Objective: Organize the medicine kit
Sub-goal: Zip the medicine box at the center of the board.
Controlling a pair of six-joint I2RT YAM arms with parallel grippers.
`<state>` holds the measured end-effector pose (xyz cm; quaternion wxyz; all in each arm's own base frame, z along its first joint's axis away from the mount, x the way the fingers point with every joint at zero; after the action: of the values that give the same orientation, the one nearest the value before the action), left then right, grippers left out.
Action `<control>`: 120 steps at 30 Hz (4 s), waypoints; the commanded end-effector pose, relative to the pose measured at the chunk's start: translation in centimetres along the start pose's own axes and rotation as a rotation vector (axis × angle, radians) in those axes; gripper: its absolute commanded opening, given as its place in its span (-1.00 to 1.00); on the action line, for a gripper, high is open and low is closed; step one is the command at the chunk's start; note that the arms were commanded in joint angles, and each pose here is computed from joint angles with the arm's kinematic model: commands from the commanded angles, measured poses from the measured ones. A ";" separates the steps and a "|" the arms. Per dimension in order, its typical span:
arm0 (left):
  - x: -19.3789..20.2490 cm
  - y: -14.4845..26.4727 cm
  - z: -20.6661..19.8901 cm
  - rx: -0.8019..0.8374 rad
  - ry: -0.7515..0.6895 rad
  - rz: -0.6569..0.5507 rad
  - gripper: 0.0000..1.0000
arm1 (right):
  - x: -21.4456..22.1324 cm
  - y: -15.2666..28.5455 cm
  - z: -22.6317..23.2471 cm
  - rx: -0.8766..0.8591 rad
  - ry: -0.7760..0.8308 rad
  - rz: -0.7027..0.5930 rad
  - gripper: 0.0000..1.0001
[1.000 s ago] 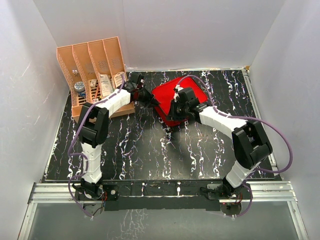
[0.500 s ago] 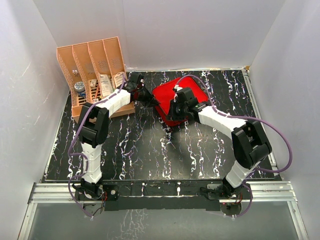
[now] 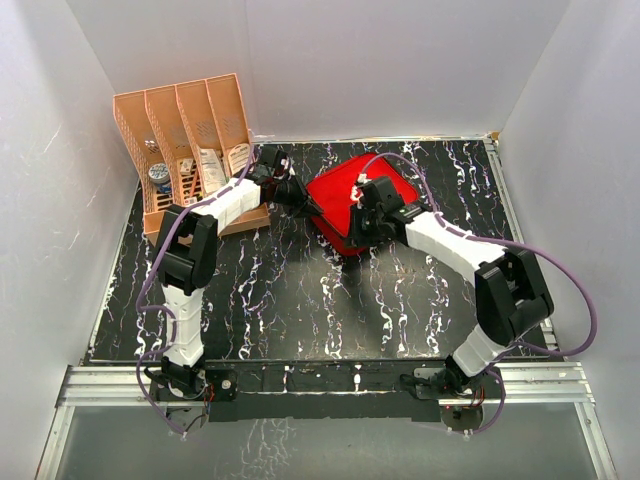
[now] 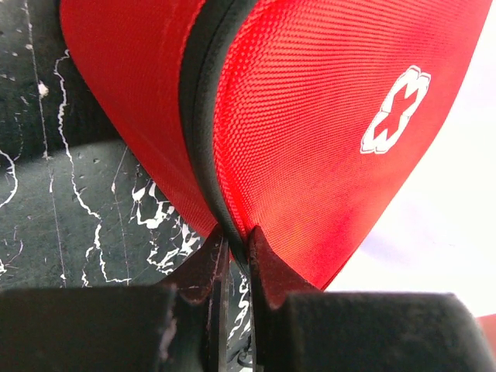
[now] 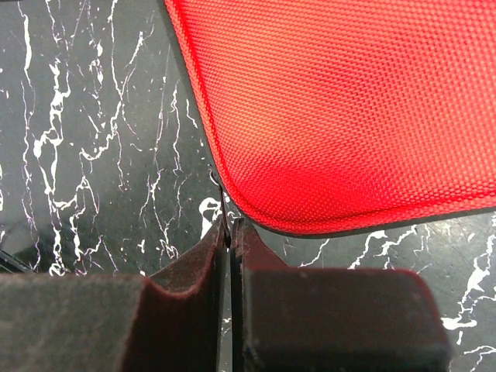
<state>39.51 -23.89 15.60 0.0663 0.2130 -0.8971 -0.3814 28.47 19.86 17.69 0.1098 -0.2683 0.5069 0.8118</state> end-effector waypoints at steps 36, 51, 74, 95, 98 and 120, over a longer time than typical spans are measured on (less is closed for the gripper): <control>-1.3 1.5 3.4 -0.020 -0.230 0.042 -1.00 | -1.0 7.8 -10.5 0.520 -0.177 -0.112 -1.00; 1.2 3.4 3.9 0.153 -0.468 0.364 -1.00 | -6.1 8.6 -15.6 0.622 -0.179 -0.200 -1.00; -1.4 2.2 2.6 0.283 -0.759 0.466 -1.00 | -3.6 10.3 -14.2 0.517 -0.222 -0.233 -1.00; 1.1 10.0 -0.6 0.079 -0.549 0.296 -1.00 | -2.8 9.4 -13.6 0.463 -0.251 -0.226 -1.00; 2.6 9.9 2.1 0.001 -0.524 0.312 -1.00 | -2.9 9.3 -13.5 0.462 -0.250 -0.229 -1.00; -1.2 -3.9 -0.4 -0.027 -0.522 0.197 -1.00 | -2.3 9.2 -11.2 0.430 -0.238 -0.203 -1.00</control>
<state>39.40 -24.76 11.19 -0.0933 -0.0207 -0.8927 -0.4404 29.43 4.39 19.52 0.2645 -0.1481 0.6614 0.6860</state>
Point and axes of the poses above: each gripper's point midway between its finger pads, its own y axis back along the fingers, its own z axis along the line the jaws close on, x = y × z, the point moved 9 cm from there along y, back along the fingers, and after that the axes turned 6 degrees about y, right-handed, at the moved point
